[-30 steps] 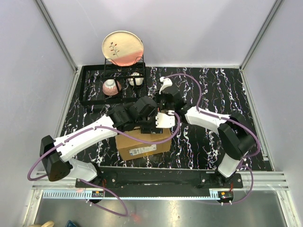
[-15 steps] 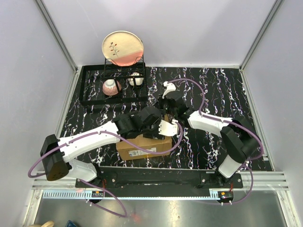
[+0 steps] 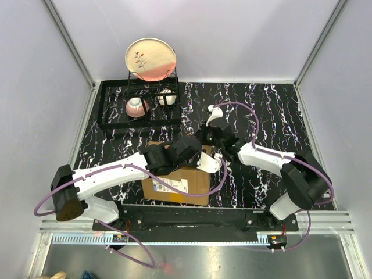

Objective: Unpack the express box
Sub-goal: Cut the express box at the center of the board.

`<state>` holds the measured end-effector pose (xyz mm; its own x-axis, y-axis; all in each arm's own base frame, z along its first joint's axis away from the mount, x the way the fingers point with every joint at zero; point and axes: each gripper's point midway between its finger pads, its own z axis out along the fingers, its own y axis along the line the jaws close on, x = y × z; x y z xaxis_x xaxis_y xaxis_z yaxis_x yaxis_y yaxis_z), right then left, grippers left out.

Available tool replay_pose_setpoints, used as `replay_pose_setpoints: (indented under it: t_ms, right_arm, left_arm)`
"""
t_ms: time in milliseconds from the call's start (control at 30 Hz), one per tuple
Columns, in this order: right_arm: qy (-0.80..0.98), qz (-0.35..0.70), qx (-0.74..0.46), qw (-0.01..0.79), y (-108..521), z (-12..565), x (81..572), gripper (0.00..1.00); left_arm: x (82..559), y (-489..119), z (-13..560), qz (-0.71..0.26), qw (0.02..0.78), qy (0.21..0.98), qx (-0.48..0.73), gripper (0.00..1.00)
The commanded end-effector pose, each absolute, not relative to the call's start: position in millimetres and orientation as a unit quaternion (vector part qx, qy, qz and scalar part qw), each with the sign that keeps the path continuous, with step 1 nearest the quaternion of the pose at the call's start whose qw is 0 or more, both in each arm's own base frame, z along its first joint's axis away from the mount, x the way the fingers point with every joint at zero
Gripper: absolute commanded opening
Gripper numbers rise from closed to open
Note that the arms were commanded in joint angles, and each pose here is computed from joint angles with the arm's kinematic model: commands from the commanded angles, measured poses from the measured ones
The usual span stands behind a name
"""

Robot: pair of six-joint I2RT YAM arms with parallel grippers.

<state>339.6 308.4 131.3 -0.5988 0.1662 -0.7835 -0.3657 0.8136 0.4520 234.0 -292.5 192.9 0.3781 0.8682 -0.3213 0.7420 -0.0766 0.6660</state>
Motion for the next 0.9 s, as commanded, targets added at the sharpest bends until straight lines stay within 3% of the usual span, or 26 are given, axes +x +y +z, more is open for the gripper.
replay_pose_setpoints:
  t_ms: [0,267,400,567,867]
  right_arm:
    - [0.819,0.34,-0.059,0.459,309.6,169.4,316.6,0.0]
    - [0.795,0.269,0.015,0.544,229.2,232.9,300.0,0.0]
    - [0.776,0.272,0.038,0.567,185.5,271.2,261.5,0.0]
    - [0.771,0.328,0.047,0.543,159.4,287.3,205.7,0.0]
    - [0.759,0.476,0.01,0.443,181.7,290.8,138.2,0.0]
  left_arm:
    - [245.0,-284.9,232.9,0.106,0.444,0.564,0.688,0.0]
    - [236.8,-259.0,252.6,0.125,0.483,0.555,0.665,0.0]
    - [231.3,-239.3,257.9,0.144,0.529,0.521,0.655,0.0]
    - [231.5,-220.2,245.1,0.212,0.562,0.441,0.667,0.0]
    - [238.9,-215.8,275.3,0.232,0.621,0.443,0.604,0.0]
